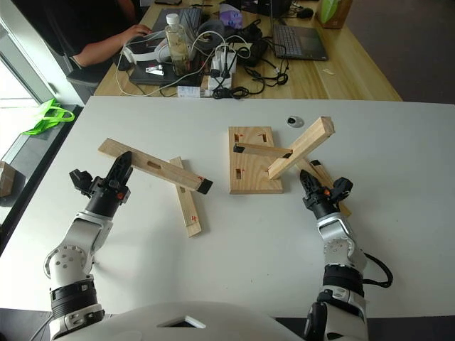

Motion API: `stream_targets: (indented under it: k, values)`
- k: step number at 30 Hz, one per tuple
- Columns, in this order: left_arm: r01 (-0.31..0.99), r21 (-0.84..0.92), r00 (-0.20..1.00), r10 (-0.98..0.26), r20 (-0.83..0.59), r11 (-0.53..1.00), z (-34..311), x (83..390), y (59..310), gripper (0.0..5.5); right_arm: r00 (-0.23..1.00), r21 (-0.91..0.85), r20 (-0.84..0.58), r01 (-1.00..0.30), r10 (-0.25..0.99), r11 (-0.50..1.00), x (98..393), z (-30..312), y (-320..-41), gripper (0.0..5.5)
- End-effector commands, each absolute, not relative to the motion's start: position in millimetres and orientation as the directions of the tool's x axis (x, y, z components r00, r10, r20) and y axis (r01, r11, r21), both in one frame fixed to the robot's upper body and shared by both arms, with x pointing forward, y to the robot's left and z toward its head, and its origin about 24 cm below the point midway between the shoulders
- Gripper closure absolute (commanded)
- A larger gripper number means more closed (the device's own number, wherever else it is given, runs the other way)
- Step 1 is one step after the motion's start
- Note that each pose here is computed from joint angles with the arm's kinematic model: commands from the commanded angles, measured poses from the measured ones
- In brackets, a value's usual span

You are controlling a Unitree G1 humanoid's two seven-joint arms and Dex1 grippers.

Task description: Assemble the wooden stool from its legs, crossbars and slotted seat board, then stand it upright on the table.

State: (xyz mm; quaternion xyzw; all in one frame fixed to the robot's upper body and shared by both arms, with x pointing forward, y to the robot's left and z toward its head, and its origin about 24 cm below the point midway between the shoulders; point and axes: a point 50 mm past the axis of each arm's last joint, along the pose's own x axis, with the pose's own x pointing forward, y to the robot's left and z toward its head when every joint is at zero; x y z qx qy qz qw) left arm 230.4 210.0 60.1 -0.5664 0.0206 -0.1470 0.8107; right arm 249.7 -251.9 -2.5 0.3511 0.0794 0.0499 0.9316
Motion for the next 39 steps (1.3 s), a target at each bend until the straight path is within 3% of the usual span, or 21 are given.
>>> stream_targets:
  k: [1, 4, 8, 13, 19, 26, 28, 39]
  values:
    - [0.248, -0.909, 0.959, -0.219, 0.18, 0.336, 78, 241, 212, 4.21, 0.985, 0.561, -0.091, -0.071, 0.146, 0.825, 265, 11, -234, 4.49]
    - [0.246, -0.903, 0.965, -0.172, 0.195, 0.353, 88, 248, 215, 4.21, 0.991, 0.45, -0.048, -0.089, 0.123, 0.889, 270, 18, -226, 4.49]
    - [0.254, -0.901, 0.966, -0.134, 0.22, 0.352, 100, 253, 218, 4.21, 0.997, 0.133, 0.042, -0.073, 0.068, 0.988, 271, 26, -218, 4.49]
    - [0.249, -0.895, 0.968, -0.134, 0.213, 0.371, 103, 253, 217, 4.21, 0.996, 0.012, 0.07, 0.046, -0.047, 0.999, 263, 20, -227, 4.49]
    - [0.247, -0.882, 0.968, -0.148, 0.204, 0.401, 105, 254, 214, 4.1, 0.997, 0.029, 0.04, 0.057, -0.058, 0.998, 257, 9, -231, 5.31]
    - [0.251, -0.875, 0.967, -0.153, 0.205, 0.415, 109, 257, 209, 4.1, 1.0, 0.05, 0.003, 0.011, -0.011, 0.999, 256, 2, -223, 5.31]
    - [0.242, -0.872, 0.969, -0.151, 0.196, 0.426, 107, 257, 208, 3.76, 1.0, 0.052, -0.002, 0.003, -0.003, 0.999, 256, 0, -221, 5.33]
    - [0.224, -0.824, 0.972, -0.181, 0.149, 0.52, 106, 258, 195, 3.76, 0.999, 0.069, -0.023, -0.028, 0.03, 0.997, 256, -2, -216, 5.33]
